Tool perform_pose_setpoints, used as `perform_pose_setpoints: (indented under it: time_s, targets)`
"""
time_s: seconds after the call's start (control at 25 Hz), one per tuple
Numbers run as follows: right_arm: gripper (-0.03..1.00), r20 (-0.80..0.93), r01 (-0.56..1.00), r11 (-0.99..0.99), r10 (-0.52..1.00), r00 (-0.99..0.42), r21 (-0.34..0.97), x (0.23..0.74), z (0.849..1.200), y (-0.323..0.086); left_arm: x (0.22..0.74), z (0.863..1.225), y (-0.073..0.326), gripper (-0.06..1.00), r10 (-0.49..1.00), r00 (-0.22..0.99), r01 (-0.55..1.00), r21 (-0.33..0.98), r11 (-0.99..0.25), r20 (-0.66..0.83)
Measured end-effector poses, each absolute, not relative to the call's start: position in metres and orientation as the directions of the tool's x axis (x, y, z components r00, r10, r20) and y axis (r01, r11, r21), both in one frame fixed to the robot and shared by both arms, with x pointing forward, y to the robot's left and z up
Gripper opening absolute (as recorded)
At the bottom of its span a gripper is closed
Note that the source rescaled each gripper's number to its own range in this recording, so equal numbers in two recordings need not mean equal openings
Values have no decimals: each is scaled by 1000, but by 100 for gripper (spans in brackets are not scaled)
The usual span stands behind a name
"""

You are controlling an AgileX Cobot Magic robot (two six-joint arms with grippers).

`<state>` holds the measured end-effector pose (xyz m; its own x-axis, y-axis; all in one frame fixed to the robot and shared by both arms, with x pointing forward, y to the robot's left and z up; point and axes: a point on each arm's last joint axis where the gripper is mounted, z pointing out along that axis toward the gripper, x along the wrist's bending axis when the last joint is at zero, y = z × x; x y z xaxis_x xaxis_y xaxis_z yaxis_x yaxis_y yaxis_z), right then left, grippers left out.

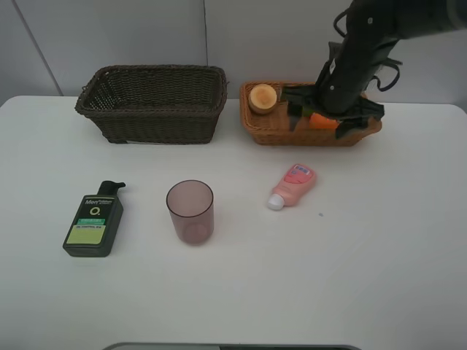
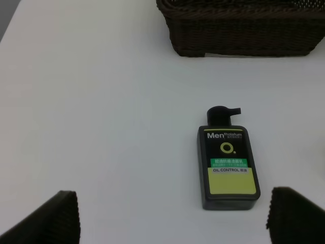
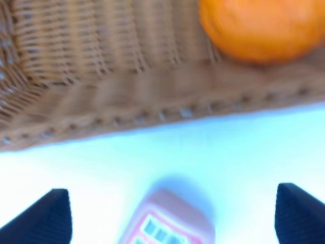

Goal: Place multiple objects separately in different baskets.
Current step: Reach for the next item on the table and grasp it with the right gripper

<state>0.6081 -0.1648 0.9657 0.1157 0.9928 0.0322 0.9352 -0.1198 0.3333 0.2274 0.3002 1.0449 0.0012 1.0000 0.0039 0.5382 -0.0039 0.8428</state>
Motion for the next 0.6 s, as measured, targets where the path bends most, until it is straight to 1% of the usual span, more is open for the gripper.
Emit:
perform_pose_setpoints:
  time_s: [0.2,0.4,0.6]
  targets:
    - [71,54,924,-259,966,255,280,586,944,-171,227,1045,300,96,1000,1,538,843,-4,4]
    - [71,69,919,-290,957,281,269,577,939,-158,227,1045,300,96,1000,1,538,843,-4,4]
    - [71,112,886,-383,924,366,261,579,932,-152,227,1045,300,96,1000,1,538,843,-4,4]
